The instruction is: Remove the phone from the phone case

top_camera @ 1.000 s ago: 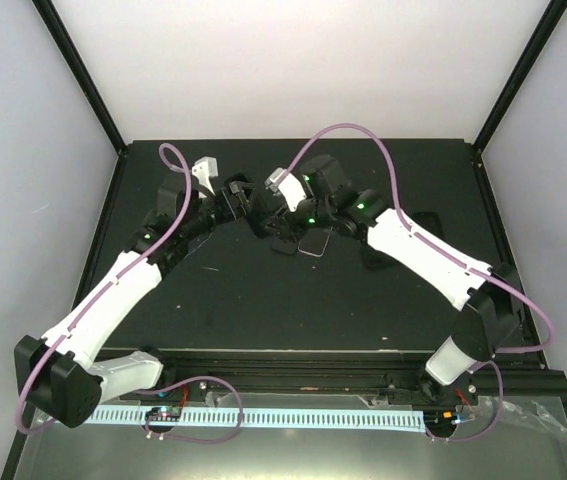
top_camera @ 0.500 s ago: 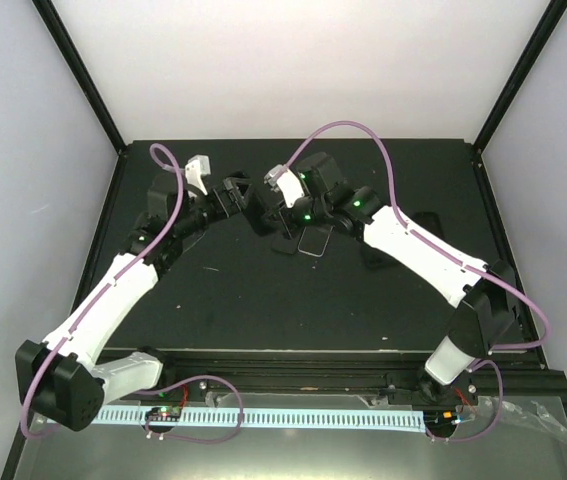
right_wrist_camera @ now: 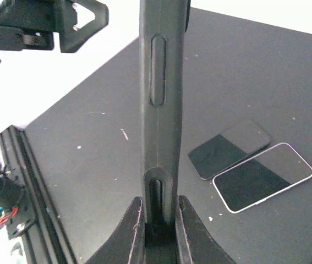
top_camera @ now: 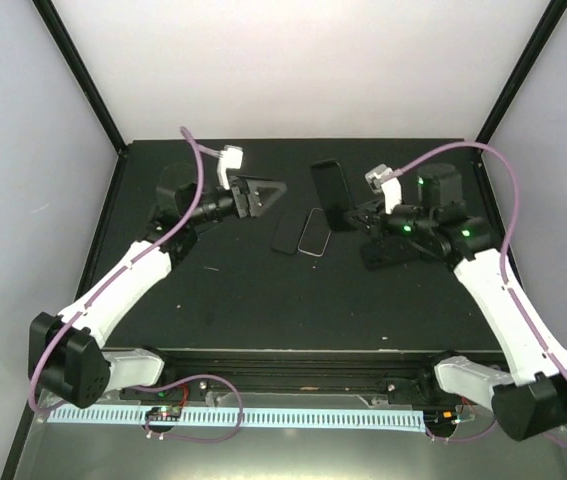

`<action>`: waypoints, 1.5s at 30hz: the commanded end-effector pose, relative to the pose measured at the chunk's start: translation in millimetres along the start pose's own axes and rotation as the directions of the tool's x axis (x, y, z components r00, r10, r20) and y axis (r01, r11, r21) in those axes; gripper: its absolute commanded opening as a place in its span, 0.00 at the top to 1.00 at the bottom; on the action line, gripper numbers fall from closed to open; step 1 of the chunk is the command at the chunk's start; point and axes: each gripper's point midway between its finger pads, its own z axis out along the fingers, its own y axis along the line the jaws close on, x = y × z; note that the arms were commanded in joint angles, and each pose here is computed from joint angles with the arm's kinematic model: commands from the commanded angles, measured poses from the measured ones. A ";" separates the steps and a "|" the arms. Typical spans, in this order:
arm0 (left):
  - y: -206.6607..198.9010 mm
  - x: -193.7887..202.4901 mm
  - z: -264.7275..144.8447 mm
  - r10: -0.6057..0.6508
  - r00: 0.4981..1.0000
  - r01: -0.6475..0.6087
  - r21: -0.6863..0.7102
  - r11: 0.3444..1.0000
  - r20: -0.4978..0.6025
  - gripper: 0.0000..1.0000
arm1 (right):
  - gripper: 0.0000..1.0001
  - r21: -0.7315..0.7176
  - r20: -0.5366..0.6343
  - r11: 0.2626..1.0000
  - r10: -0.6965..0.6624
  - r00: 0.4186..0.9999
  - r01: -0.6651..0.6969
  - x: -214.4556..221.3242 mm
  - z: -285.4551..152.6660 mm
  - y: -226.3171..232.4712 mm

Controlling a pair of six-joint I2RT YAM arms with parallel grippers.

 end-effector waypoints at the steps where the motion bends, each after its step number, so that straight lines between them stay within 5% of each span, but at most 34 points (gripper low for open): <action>1: -93.3 20.8 6.2 0.304 0.952 -0.280 0.288 0.916 -0.043 0.20 | 0.99 -0.195 0.066 0.971 -0.126 0.990 0.137 2.0 -32.0 45.2; 10: -128.4 66.3 18.7 0.371 0.921 -0.288 0.442 0.850 -0.114 0.46 | 0.99 -0.465 0.081 0.876 -0.104 0.991 0.130 21.8 -60.6 101.8; 17: -134.8 68.7 16.2 0.379 0.920 -0.292 0.468 0.834 -0.102 0.60 | 0.99 -0.528 0.085 0.843 -0.067 0.994 0.102 21.5 -62.4 108.9; 19: -131.2 67.5 17.8 0.366 0.925 -0.286 0.450 0.846 -0.102 0.51 | 0.99 -0.547 0.085 0.831 -0.065 0.994 0.101 22.0 -63.7 111.7; 22: -119.0 62.9 22.5 0.324 0.940 -0.264 0.381 0.886 -0.103 0.22 | 0.99 -0.581 0.094 0.807 -0.062 0.994 0.105 21.3 -68.5 118.1; 25: -110.3 60.4 24.9 0.297 0.950 -0.249 0.339 0.907 -0.098 0.22 | 0.99 -0.591 0.101 0.800 -0.056 0.993 0.106 20.4 -70.3 120.2; 37: -131.6 63.7 15.4 0.312 0.947 -0.243 0.463 0.852 -0.078 0.74 | 0.99 -0.545 0.098 0.834 -0.045 0.994 0.092 20.9 -60.9 109.2; 45: -141.2 65.5 11.4 0.318 0.945 -0.233 0.521 0.821 -0.078 0.94 | 0.99 -0.513 0.094 0.854 -0.046 0.995 0.088 23.5 -55.3 102.4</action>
